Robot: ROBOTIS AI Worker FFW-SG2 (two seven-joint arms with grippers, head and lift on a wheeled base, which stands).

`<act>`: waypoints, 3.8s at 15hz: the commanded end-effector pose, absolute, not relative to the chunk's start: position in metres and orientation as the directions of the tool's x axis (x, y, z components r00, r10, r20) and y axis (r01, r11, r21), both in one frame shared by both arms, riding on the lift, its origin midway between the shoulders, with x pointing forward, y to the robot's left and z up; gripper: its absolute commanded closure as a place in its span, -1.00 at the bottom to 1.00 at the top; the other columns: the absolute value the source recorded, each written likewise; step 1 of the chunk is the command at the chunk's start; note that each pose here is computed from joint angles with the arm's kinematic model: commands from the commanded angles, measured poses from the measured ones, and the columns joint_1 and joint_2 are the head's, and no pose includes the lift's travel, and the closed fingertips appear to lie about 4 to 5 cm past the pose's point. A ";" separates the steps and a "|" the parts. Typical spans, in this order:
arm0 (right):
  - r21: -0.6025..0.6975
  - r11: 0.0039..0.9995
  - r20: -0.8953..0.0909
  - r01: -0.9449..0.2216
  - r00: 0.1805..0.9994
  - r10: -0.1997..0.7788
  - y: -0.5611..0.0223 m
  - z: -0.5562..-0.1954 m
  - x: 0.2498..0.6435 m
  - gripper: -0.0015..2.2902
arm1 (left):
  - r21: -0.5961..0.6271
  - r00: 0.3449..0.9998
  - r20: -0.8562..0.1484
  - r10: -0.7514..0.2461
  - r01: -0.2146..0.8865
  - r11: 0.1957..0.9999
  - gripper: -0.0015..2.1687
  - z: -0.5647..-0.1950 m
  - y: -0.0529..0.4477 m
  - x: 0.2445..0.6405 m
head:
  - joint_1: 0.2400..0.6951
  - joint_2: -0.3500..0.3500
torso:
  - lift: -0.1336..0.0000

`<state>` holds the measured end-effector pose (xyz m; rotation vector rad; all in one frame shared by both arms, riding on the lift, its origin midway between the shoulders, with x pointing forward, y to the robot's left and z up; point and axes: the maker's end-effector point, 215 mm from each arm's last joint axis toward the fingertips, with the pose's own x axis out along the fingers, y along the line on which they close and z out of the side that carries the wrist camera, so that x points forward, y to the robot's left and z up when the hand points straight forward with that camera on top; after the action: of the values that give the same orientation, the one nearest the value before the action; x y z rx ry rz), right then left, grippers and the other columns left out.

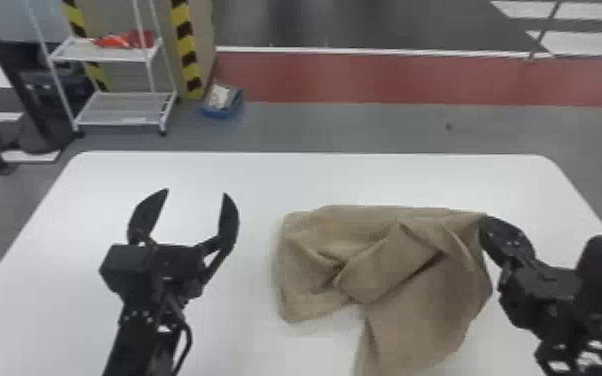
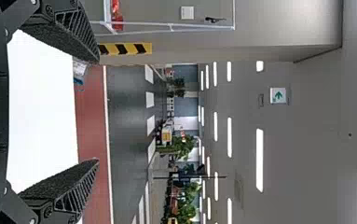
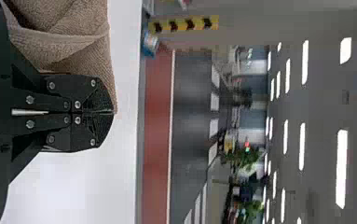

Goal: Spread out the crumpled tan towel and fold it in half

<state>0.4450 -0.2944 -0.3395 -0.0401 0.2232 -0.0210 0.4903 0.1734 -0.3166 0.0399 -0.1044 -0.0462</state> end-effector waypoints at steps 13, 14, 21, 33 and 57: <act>-0.081 0.994 -0.242 -0.071 0.969 0.050 -0.291 -0.355 0.424 -0.93 | 0.035 0.994 0.097 -0.060 0.057 0.998 -0.87 -0.322 0.171 0.491 | 1.00 -0.60 | -0.86; -0.079 0.978 -0.200 -0.194 0.964 0.176 -0.263 -0.341 0.424 -0.91 | 0.035 0.994 0.095 -0.060 0.057 0.998 -0.87 -0.323 0.171 0.490 | 1.00 -0.53 | -0.86; -0.276 0.734 -0.306 -0.620 0.781 0.544 -0.141 -0.347 0.404 -0.85 | 0.044 0.994 0.083 -0.071 0.068 0.997 -0.87 -0.325 0.166 0.492 | 1.00 -0.08 | -0.86; -0.171 0.639 -0.632 -0.750 0.581 0.512 -0.095 -0.426 0.402 -0.76 | 0.048 0.995 0.074 -0.073 0.070 0.996 -0.87 -0.329 0.166 0.491 | 1.00 0.25 | -0.86; -0.202 0.823 -0.558 -0.531 0.753 0.348 -0.159 -0.372 0.458 0.34 | 0.049 0.995 0.068 -0.074 0.070 0.996 -0.87 -0.333 0.165 0.491 | 1.00 0.21 | -0.86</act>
<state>0.4437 -0.1302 -0.3963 -0.3919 0.5898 0.5572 0.4918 0.1652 -0.3318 0.0491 -0.0721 -0.0732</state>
